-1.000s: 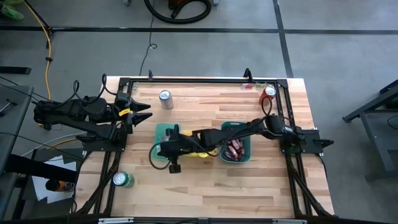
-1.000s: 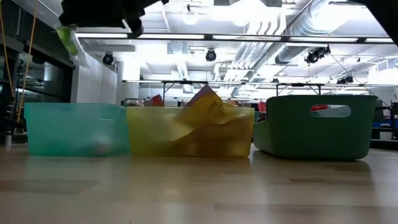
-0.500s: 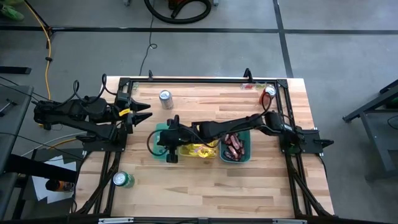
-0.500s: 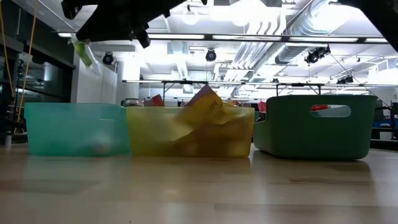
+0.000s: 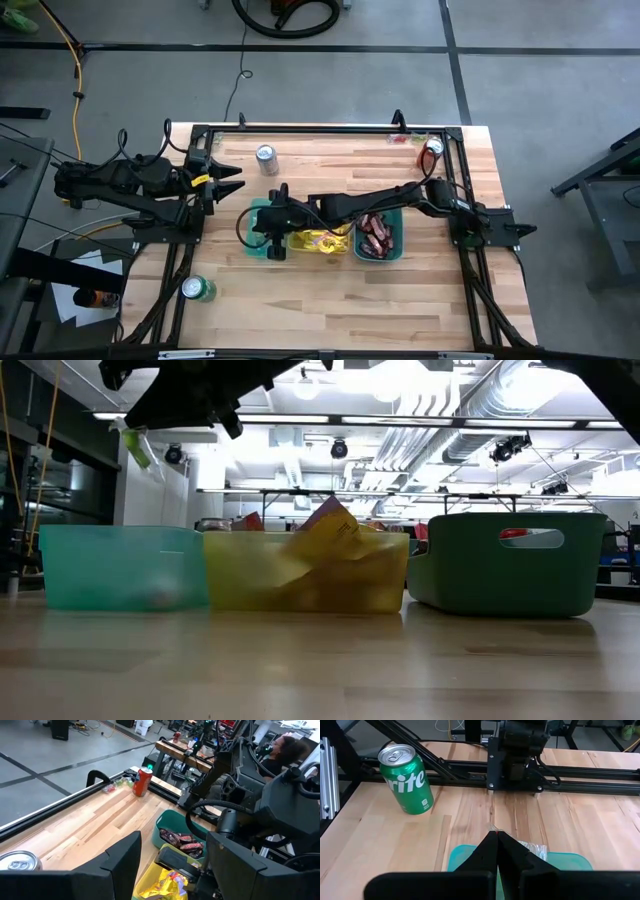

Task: Sort candy
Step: Put the green gummy into the green bin

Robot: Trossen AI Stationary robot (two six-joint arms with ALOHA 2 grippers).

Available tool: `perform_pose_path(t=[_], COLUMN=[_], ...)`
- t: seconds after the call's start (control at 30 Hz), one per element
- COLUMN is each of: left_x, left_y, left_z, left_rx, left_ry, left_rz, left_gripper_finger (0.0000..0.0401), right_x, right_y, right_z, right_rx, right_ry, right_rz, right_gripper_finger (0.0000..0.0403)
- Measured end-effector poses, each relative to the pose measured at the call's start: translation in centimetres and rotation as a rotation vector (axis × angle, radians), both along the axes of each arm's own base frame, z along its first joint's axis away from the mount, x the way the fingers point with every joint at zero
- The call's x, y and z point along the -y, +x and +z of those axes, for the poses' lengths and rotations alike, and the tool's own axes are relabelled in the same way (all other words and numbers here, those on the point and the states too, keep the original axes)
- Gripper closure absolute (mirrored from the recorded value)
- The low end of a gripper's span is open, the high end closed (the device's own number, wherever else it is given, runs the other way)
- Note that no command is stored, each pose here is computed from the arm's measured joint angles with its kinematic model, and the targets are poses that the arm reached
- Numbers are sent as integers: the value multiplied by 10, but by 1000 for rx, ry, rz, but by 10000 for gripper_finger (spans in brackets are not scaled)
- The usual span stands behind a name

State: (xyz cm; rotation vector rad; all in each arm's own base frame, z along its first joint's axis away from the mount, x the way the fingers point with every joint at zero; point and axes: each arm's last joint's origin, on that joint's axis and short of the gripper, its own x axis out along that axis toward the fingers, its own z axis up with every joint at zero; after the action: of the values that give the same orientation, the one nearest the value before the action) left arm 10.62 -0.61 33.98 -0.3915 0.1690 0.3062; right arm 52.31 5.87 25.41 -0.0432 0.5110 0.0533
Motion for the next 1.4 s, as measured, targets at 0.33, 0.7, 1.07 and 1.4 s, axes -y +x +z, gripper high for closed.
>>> perform_pose_path(t=[0.33, 0.7, 1.07, 1.4], left_x=[0, 0, 4, 8], left_y=[0, 0, -1, 21], left_z=[0, 1, 51, 12], left_rx=[0, 11, 490, 452], left_ry=[0, -21, 124, 81], left_rz=[0, -1, -149, -163], left_gripper_finger=[190, 190, 190, 190], right_x=[0, 1, 15, 24], right_y=[0, -1, -49, -116], right_z=[0, 1, 87, 111], right_rx=[0, -2, 22, -340], right_ry=[2, 53, 26, -20], right_rz=[-1, -32, -28, -33], right_gripper_finger=[403, 403, 403, 403])
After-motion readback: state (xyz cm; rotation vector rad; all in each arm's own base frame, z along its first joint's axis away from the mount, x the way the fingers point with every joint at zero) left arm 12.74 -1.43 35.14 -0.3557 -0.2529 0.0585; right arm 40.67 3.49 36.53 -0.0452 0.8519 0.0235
